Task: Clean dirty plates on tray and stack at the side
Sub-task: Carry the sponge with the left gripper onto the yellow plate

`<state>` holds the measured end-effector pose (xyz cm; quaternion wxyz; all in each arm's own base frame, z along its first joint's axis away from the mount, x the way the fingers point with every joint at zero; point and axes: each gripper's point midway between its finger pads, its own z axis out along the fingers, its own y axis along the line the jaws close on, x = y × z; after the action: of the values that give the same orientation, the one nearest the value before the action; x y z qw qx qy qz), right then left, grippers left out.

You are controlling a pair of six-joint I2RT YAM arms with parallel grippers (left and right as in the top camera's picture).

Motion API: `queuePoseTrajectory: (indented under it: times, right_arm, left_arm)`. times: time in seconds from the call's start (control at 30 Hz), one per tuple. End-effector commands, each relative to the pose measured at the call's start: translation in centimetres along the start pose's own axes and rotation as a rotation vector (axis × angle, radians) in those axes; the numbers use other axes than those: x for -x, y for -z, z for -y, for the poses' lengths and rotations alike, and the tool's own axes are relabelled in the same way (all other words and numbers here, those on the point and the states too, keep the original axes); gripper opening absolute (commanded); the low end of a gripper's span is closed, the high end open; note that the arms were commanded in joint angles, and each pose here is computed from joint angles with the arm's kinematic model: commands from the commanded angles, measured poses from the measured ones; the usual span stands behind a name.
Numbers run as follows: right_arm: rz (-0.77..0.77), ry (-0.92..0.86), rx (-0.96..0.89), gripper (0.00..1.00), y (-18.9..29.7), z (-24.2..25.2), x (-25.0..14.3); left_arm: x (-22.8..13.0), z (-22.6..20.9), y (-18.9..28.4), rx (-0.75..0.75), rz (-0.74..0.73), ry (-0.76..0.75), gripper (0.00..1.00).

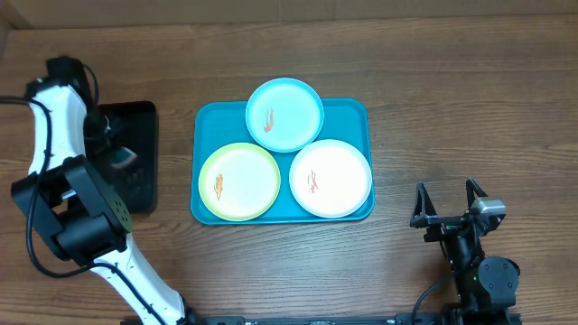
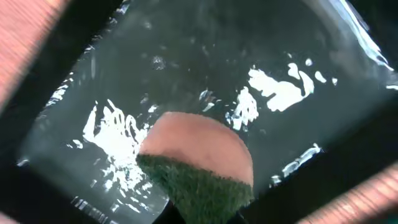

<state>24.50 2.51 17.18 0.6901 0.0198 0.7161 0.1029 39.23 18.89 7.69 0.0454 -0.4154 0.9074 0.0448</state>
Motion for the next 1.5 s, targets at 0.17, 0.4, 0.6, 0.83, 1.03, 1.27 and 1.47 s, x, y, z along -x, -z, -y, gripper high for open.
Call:
queuePoseTrajectory:
  times: [0.17, 0.4, 0.6, 0.83, 1.03, 1.27, 1.47]
  right_arm:
    - [0.006, 0.004, -0.009, 1.0, 0.0, 0.2, -0.1]
    - [0.006, 0.004, -0.008, 1.0, 0.0, 0.2, -0.1]
    - [0.006, 0.004, -0.009, 1.0, 0.0, 0.2, -0.1]
    - [0.006, 0.004, -0.009, 1.0, 0.0, 0.2, -0.1]
    - [0.006, 0.004, -0.009, 1.0, 0.0, 0.2, -0.1]
    - [0.006, 0.004, -0.009, 1.0, 0.0, 0.2, -0.1]
    - [0.006, 0.004, -0.009, 1.0, 0.0, 0.2, -0.1]
  left_arm:
    - [3.2, -0.4, 6.5, -0.009, 0.139, 0.002, 0.04]
    - [0.4, -1.3, -1.4, 0.057, 0.039, -0.022, 0.04]
    - [1.9, -1.1, 4.5, 0.036, 0.077, -0.006, 0.04]
    - [1.5, 1.1, 15.9, -0.185, 0.123, 0.0, 0.04]
    - [-3.1, 6.8, 20.8, -0.536, 0.036, -0.248, 0.04]
    - [-13.0, 13.0, 17.7, -0.572, -0.207, -0.588, 0.04]
    - [-20.8, 12.5, 11.4, -0.294, -0.407, -0.76, 0.04]
